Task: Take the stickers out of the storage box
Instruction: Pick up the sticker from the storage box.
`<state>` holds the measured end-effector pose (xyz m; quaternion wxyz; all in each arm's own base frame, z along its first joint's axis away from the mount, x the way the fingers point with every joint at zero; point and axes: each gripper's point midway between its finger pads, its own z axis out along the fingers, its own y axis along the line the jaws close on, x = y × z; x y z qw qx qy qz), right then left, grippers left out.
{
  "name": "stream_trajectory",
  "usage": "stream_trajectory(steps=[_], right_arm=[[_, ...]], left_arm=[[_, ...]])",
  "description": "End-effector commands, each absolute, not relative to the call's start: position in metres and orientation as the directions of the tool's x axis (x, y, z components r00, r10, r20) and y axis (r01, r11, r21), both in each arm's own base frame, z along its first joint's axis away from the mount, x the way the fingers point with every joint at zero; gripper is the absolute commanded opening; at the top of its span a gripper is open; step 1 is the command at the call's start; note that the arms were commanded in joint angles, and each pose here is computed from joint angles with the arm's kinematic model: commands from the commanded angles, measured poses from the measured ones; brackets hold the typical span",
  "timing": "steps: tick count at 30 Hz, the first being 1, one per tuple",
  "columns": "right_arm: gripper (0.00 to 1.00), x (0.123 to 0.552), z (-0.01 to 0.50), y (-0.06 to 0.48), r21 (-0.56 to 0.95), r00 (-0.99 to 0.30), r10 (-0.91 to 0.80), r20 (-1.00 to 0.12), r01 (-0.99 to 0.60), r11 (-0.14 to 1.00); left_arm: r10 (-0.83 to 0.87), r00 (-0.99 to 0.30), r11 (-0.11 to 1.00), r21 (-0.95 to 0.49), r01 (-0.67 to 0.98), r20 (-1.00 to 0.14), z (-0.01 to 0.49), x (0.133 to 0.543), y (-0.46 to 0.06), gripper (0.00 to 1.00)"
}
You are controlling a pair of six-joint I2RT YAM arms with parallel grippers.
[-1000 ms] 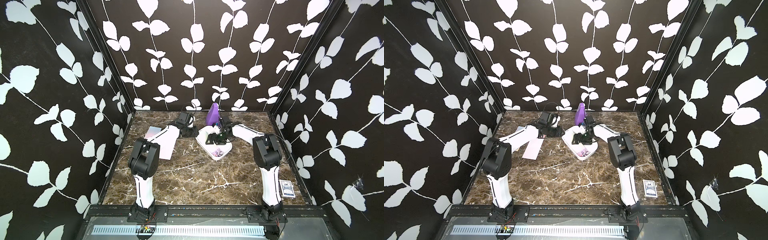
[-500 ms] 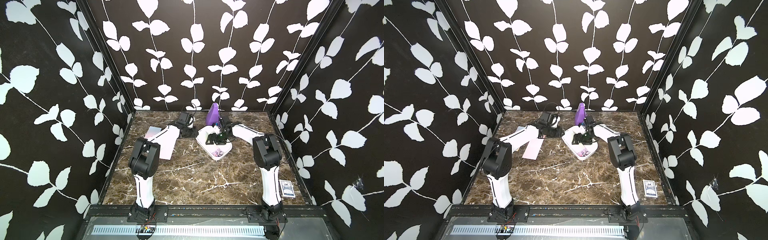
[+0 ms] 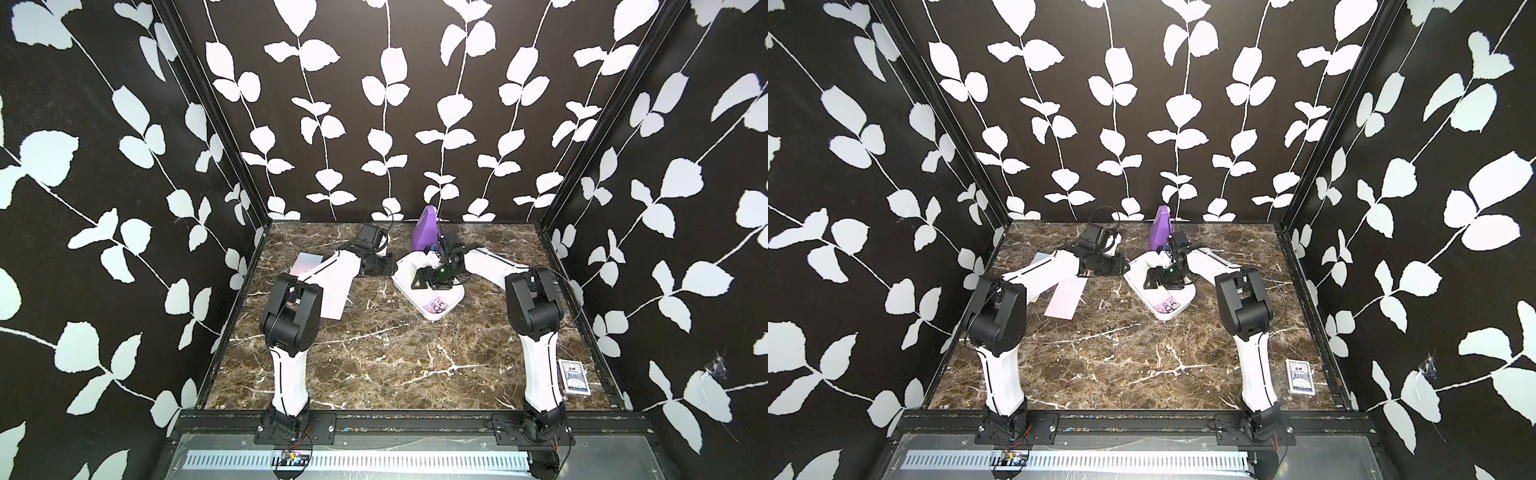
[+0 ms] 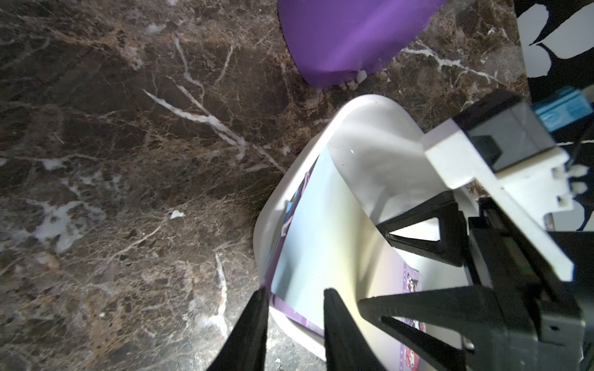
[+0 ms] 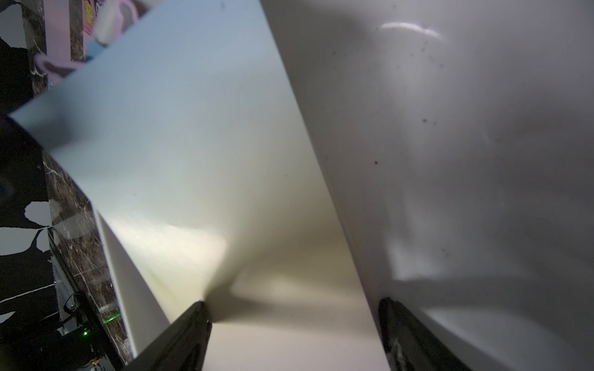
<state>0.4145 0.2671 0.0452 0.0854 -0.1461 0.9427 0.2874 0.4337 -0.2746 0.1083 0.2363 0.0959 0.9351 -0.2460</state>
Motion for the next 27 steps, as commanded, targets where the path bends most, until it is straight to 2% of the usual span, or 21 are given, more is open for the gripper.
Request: stream_trajectory(steps=[1,27], right_arm=[[0.85,0.4079,0.0103,0.2414,0.449,-0.968,-0.211,-0.139,-0.251,0.857],[0.85,0.4070,0.0078,0.2411,0.453,-0.969,-0.210,-0.133,-0.248,0.856]], left_arm=[[0.059,-0.858,0.849,-0.427,0.312,-0.510,0.1207,0.4403,-0.2781,0.33],[0.039,-0.871,0.831,-0.468,0.301,-0.490,0.1161,0.4420,-0.2856,0.32]])
